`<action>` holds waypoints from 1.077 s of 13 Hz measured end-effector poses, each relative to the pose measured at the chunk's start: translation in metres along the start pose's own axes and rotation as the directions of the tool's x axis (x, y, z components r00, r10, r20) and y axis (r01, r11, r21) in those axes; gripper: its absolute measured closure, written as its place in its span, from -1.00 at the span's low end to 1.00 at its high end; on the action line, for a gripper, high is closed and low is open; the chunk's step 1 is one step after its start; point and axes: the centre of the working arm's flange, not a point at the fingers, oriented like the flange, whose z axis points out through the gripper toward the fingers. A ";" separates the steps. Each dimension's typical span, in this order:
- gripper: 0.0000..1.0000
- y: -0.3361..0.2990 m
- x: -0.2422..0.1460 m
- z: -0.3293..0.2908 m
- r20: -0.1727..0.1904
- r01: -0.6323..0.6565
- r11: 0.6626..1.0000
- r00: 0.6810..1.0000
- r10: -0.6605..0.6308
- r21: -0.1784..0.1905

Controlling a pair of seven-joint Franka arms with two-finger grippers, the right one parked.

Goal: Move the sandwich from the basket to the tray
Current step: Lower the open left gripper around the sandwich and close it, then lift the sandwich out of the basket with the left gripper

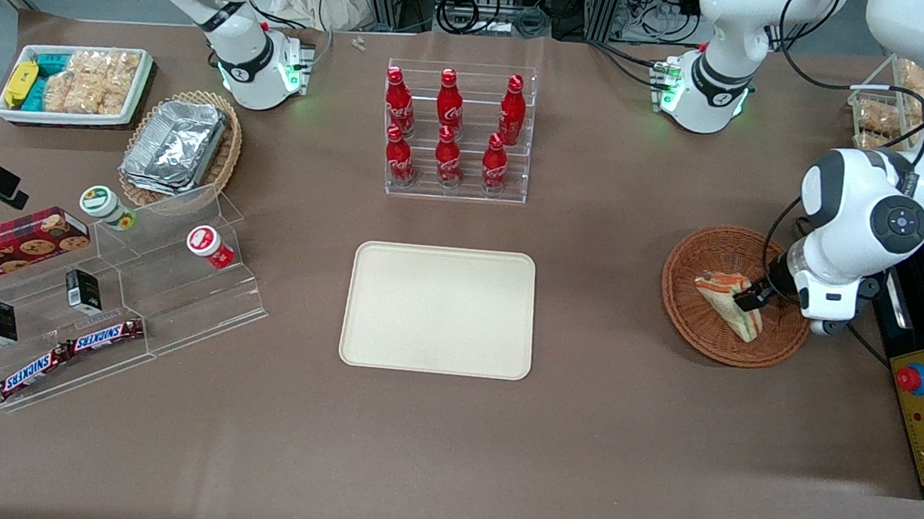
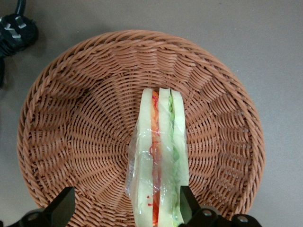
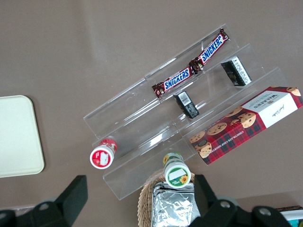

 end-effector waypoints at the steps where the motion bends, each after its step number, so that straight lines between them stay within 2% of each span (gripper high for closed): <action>1: -1.00 -0.001 -0.001 0.002 0.000 0.000 1.000 1.000 0.000 -0.001; 9: -1.00 0.003 0.001 -0.003 -0.028 0.029 0.999 0.999 -0.030 -0.030; 14: -1.00 0.014 -0.004 -0.011 -0.015 0.064 0.998 0.998 -0.064 -0.016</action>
